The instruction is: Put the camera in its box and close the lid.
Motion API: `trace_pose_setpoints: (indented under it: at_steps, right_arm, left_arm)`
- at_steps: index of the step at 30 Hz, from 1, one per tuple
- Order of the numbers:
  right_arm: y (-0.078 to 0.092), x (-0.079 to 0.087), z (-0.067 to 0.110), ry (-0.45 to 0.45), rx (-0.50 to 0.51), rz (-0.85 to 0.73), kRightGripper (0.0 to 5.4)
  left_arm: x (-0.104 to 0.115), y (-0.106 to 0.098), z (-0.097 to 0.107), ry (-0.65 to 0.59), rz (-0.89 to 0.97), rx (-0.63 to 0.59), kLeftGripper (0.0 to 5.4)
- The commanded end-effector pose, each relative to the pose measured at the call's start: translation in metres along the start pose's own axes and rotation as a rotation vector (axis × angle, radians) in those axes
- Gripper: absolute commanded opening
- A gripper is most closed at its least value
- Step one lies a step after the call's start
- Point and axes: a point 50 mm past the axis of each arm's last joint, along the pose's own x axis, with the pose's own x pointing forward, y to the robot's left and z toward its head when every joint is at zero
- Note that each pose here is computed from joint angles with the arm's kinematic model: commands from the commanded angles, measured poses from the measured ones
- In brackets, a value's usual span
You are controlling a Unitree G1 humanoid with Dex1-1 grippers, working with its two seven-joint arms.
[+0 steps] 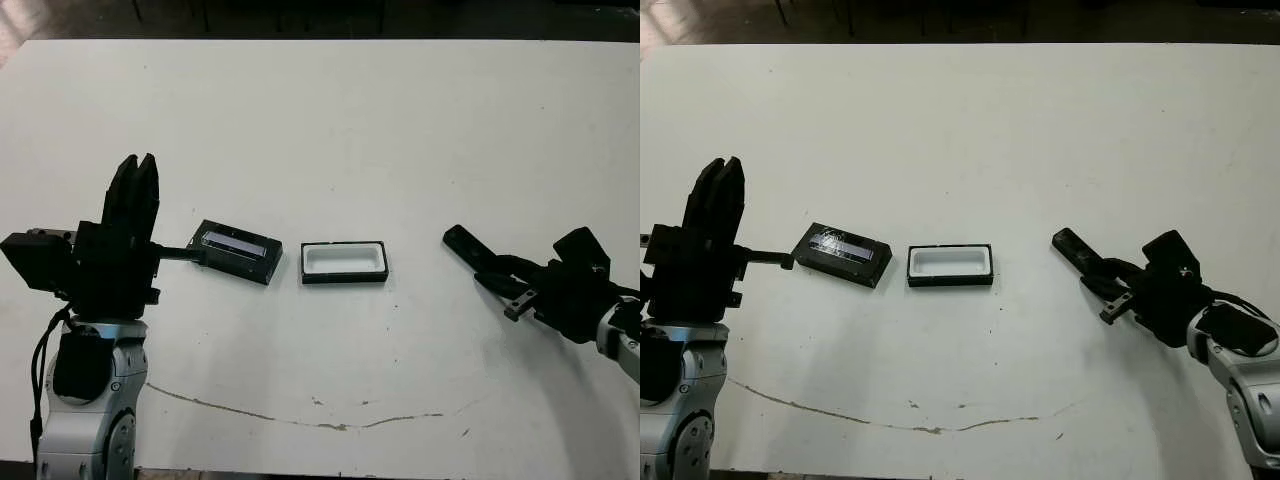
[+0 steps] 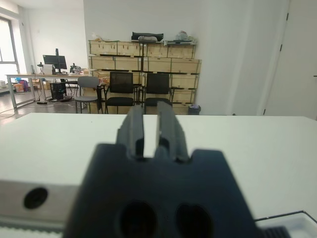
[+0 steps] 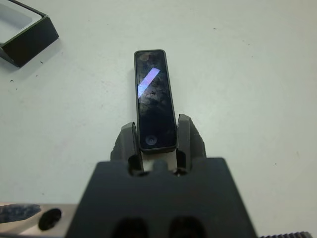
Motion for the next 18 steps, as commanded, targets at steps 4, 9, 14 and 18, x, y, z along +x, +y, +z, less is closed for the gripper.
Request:
trace_pose_setpoints:
  at_steps: [4, 9, 14, 18]
  right_arm:
    - [0.002, 0.001, -0.011, 0.01, -0.021, 0.0, 0.04]
    - [0.0, -0.001, -0.002, -0.054, 0.002, -0.028, 0.04]
    - [-0.012, 0.003, 0.024, -0.228, 0.023, -0.001, 0.01]
    - [-0.016, 0.009, 0.055, -0.358, 0.012, 0.055, 0.0]
  left_arm:
    - [-0.004, 0.002, -0.006, 0.044, 0.004, 0.014, 0.0]
    - [-0.004, 0.002, -0.007, 0.045, 0.007, 0.01, 0.0]
    - [-0.003, 0.001, -0.008, 0.043, 0.007, 0.006, 0.0]
    - [-0.003, -0.001, -0.009, 0.047, 0.008, 0.004, 0.0]
